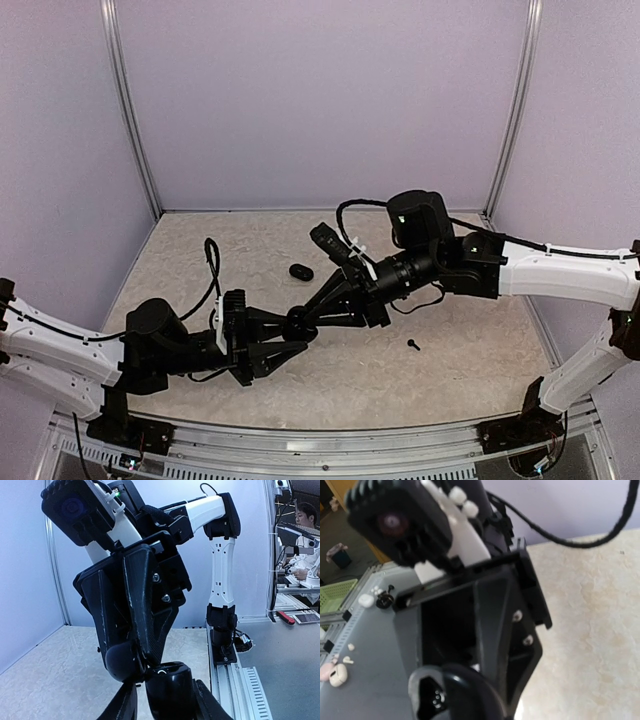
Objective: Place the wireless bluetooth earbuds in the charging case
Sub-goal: Pass from the left arm to the right, then pass from the right arm to the left
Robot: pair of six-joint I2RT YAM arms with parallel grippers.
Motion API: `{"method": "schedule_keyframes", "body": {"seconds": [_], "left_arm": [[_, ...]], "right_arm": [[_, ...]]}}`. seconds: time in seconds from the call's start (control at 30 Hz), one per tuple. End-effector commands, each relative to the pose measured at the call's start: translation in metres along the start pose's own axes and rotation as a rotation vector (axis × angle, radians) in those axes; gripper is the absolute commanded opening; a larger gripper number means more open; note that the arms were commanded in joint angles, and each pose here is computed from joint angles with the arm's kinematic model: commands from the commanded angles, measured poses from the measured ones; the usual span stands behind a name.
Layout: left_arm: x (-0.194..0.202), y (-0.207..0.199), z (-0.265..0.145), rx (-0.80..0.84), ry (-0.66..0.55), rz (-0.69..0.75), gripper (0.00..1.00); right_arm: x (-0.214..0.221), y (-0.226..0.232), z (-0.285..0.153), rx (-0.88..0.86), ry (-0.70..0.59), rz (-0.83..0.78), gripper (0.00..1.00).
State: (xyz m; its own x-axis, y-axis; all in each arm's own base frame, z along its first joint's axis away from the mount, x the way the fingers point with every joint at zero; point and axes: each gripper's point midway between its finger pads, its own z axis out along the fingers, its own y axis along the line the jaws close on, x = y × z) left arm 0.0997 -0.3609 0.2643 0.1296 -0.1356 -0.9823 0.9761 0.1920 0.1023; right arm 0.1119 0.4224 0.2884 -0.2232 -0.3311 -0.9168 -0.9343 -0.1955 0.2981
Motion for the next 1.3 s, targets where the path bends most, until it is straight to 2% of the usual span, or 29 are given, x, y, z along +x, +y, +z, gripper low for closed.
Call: {"method": "schedule_keyframes", "body": {"seconds": [0.0, 0.23, 0.7, 1.07, 1.27], "left_arm": [[0.002, 0.002, 0.001, -0.019, 0.016, 0.000, 0.40], [0.012, 0.005, -0.001, -0.034, 0.072, 0.012, 0.46], [0.015, 0.011, 0.007, -0.062, 0.114, 0.008, 0.45], [0.020, 0.016, 0.008, -0.091, 0.126, 0.002, 0.30], [0.024, 0.024, 0.009, -0.137, 0.140, -0.004, 0.32]], "right_arm": [[-0.005, 0.001, -0.001, 0.028, 0.031, -0.037, 0.08], [-0.004, -0.007, -0.003, 0.079, 0.083, -0.061, 0.07], [0.010, -0.019, 0.003, 0.159, 0.206, -0.058, 0.06], [0.008, -0.018, 0.005, 0.164, 0.208, -0.064, 0.06], [0.007, -0.016, 0.005, 0.160, 0.202, -0.062, 0.06]]}}
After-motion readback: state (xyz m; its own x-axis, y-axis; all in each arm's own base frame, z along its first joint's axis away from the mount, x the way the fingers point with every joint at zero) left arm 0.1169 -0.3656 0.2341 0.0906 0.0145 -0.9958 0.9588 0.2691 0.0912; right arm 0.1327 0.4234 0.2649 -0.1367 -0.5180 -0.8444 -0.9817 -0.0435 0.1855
